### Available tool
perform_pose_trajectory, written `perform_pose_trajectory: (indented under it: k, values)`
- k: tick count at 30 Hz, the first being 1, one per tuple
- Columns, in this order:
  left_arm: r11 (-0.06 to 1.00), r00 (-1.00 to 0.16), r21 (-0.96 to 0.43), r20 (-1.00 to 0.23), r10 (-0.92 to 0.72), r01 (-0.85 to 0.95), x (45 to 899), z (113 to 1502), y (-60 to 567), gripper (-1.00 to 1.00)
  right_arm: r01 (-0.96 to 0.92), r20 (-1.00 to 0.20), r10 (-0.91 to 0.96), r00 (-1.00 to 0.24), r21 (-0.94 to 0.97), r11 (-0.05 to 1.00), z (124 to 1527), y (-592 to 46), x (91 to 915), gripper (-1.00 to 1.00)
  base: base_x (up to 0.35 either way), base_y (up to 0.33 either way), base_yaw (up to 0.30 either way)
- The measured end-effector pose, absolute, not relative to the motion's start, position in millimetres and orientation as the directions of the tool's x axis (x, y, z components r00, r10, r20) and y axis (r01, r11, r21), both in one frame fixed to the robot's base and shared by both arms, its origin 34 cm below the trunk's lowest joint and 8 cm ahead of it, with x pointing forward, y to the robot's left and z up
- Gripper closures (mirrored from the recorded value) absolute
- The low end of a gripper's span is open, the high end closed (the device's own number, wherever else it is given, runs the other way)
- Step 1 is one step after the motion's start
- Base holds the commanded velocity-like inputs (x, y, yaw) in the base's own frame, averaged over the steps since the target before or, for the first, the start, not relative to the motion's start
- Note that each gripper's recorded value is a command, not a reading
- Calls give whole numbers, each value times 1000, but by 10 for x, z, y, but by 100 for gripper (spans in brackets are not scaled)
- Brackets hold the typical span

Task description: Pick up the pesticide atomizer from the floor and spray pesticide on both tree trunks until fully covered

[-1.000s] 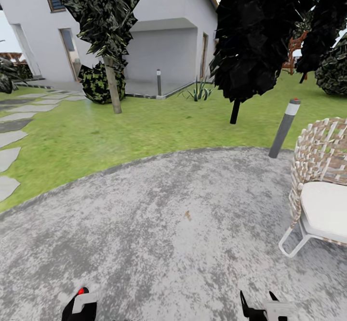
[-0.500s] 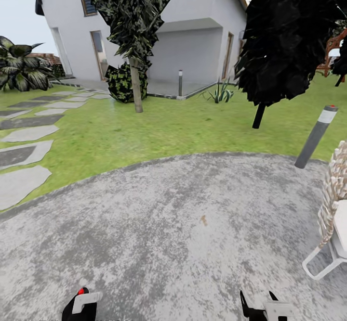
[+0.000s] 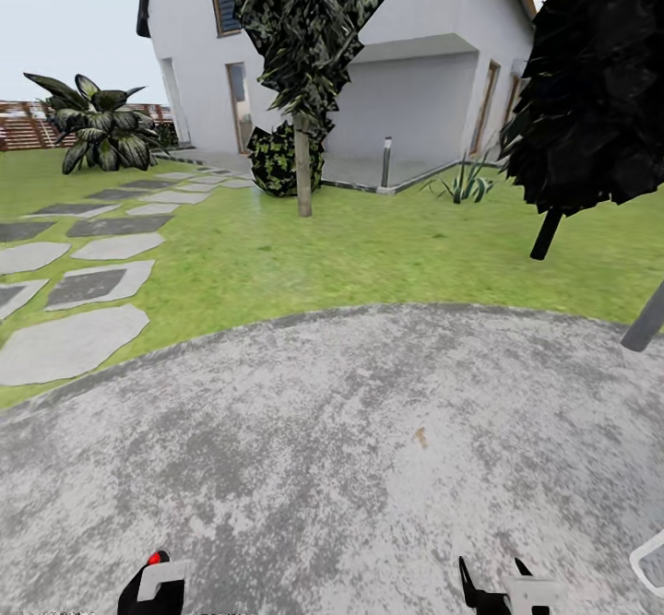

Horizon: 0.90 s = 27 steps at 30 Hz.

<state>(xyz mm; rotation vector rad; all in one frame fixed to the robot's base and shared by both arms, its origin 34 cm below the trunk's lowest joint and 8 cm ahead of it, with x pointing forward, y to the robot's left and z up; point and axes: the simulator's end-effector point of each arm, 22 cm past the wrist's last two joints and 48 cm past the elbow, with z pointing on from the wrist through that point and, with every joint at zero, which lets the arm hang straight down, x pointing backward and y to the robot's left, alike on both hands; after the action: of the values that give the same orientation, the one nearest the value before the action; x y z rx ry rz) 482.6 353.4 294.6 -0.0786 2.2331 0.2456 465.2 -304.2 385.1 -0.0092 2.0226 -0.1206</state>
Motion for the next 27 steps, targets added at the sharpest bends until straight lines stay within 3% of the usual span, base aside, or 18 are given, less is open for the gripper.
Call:
perform_pose_trajectory:
  k: [11,27]
  values:
    - [979,-617,149,-787,32,-139,4803,2999,3529,100,47,-895,-59,-443,-89,995,3884,-3038,4653,-100,0,0,279]
    - [987,-390,120,-918,68,-110,4548,3629,3342,100,42,-880,-57,-471,-87,995,3766,-3022,4559,-100,0,0,268]
